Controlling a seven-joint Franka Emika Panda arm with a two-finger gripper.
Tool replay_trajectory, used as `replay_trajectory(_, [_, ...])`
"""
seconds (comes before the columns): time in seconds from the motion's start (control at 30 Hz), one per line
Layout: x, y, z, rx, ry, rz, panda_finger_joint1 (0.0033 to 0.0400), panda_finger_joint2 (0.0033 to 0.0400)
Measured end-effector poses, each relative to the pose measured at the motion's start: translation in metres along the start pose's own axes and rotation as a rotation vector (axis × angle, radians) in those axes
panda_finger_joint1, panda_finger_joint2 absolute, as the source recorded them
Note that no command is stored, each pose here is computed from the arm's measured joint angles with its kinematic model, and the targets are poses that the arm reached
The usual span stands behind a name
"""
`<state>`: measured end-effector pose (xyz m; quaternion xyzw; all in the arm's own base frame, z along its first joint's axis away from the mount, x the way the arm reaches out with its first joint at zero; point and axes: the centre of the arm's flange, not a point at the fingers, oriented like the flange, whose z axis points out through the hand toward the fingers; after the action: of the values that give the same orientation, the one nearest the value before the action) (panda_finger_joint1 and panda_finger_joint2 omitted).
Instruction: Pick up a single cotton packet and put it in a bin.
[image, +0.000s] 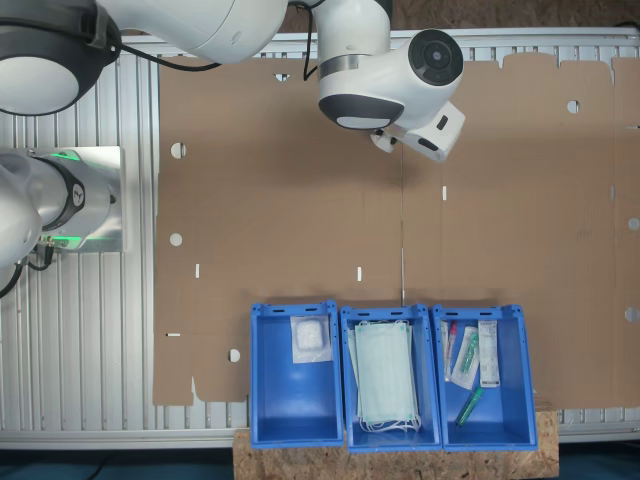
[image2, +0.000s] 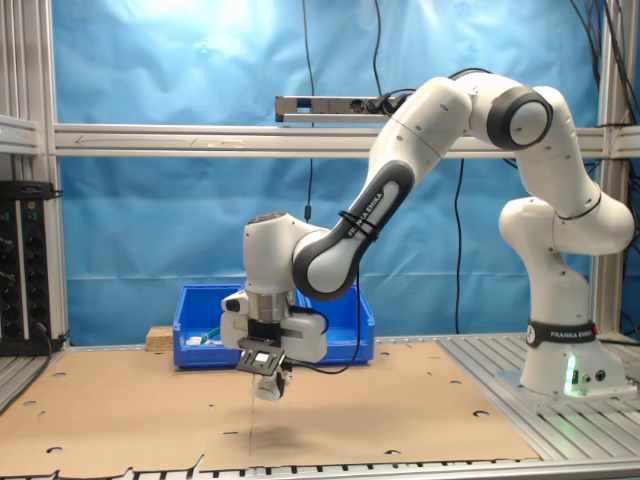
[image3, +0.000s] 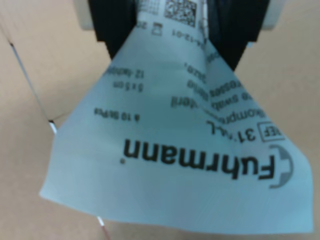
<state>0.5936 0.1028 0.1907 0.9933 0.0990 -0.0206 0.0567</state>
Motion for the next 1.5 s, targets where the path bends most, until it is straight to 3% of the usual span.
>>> replay_trajectory(0.4, [0.005,0.006,-0.080,0.088,0.096,0.019,0.0087,0.0087])
replay_trajectory(0.6, [-0.002,0.013,-0.109,0.131,0.112,0.026,0.0087,0.0087])
replay_trajectory(0.87, [-0.023,0.033,-0.126,0.175,0.082,0.014,0.0087,0.0087])
replay_trajectory(1.07, [-0.055,0.066,-0.131,0.208,0.026,-0.025,0.0087,0.0087])
replay_trajectory(1.27, [-0.088,0.100,-0.133,0.202,-0.018,-0.095,0.0087,0.0087])
replay_trajectory(1.5, [-0.123,0.133,-0.138,0.169,-0.049,-0.210,0.0087,0.0087])
